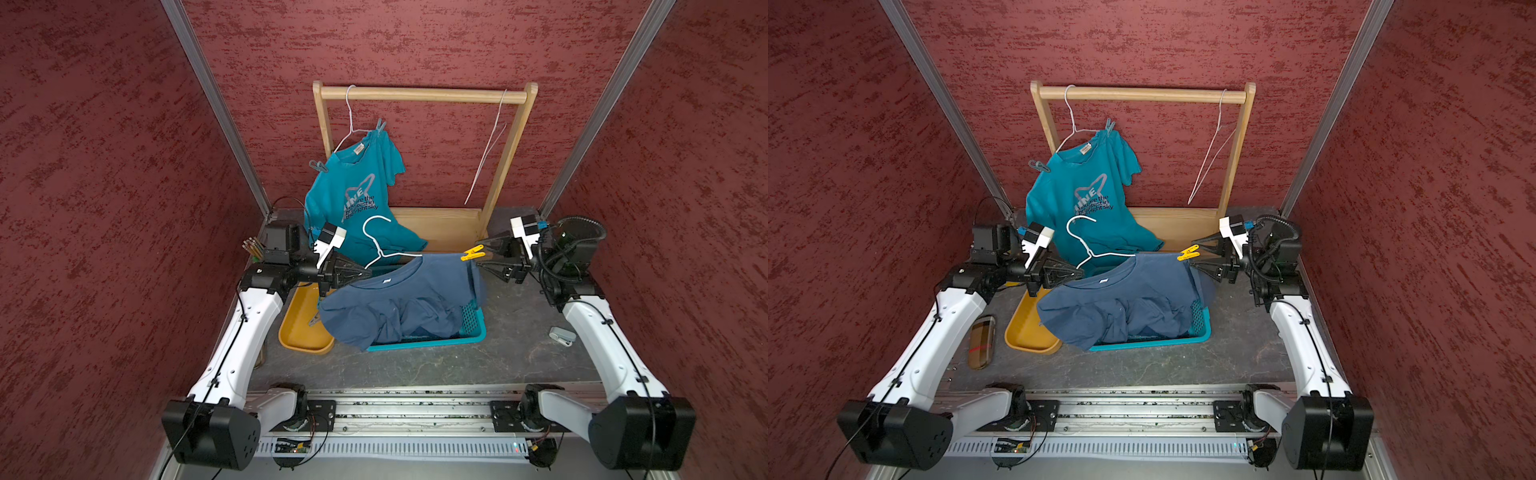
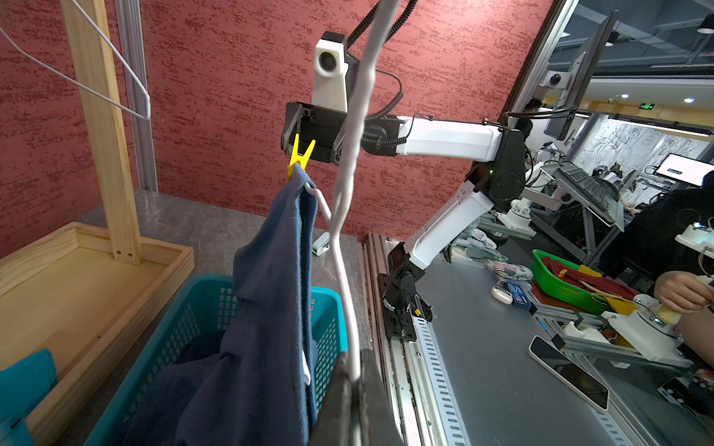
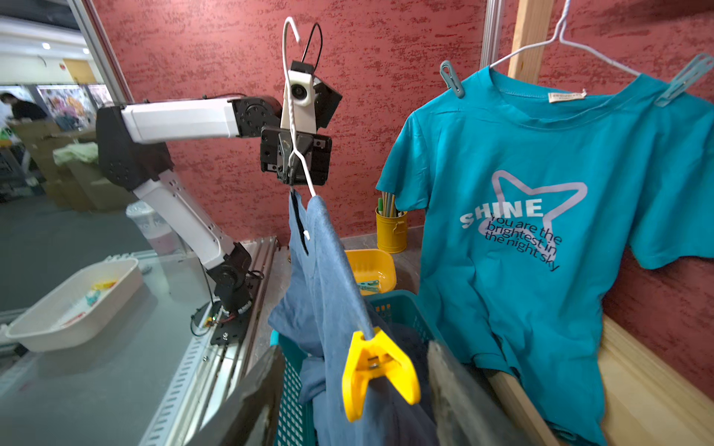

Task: Remove the clothespins securing t-shirts to the hanger
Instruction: Remove the clothespin from the hanger.

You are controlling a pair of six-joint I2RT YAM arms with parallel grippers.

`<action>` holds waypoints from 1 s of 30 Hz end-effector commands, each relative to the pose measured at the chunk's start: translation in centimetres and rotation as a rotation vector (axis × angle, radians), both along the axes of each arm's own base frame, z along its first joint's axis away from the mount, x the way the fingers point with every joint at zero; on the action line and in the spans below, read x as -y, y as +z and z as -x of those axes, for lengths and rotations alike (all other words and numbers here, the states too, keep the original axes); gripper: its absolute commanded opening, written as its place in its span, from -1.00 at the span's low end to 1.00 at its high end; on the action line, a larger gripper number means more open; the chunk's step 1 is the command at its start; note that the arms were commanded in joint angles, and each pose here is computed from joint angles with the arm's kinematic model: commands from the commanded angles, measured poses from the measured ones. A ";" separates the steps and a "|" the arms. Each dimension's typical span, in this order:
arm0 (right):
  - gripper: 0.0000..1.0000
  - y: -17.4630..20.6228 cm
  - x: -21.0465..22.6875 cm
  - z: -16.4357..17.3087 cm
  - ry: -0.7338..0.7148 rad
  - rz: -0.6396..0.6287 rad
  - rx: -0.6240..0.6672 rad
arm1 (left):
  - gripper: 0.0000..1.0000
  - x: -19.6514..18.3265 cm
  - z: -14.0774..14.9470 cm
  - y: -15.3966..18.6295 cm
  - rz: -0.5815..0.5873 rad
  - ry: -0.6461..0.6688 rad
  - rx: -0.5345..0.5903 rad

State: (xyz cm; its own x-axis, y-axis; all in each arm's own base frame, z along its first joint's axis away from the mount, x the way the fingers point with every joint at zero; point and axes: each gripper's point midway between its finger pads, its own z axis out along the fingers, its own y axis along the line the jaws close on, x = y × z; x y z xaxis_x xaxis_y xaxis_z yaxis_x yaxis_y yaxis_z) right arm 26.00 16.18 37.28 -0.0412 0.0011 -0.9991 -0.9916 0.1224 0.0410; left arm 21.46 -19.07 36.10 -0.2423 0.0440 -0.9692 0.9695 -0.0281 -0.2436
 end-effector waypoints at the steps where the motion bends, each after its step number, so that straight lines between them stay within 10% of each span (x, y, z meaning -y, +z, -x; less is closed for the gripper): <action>1: 0.01 0.3 0.0 2.4 0.142 -0.009 0.034 | -1.00 0.1 0.4 1.2 0.024 -0.035 0.025; 30: -1.00 1.2 0.2 0.9 -0.048 0.000 0.073 | -1.00 0.5 -0.1 1.3 0.008 -0.027 0.027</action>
State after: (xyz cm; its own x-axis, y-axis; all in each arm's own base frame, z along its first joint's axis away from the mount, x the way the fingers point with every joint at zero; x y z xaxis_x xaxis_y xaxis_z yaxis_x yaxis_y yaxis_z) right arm 25.59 16.15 37.47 -0.0190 -0.0031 -0.9998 -0.9903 0.1378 0.0184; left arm 21.53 -19.44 36.18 -0.2625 0.0495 -0.9637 0.9635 -0.0400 -0.2646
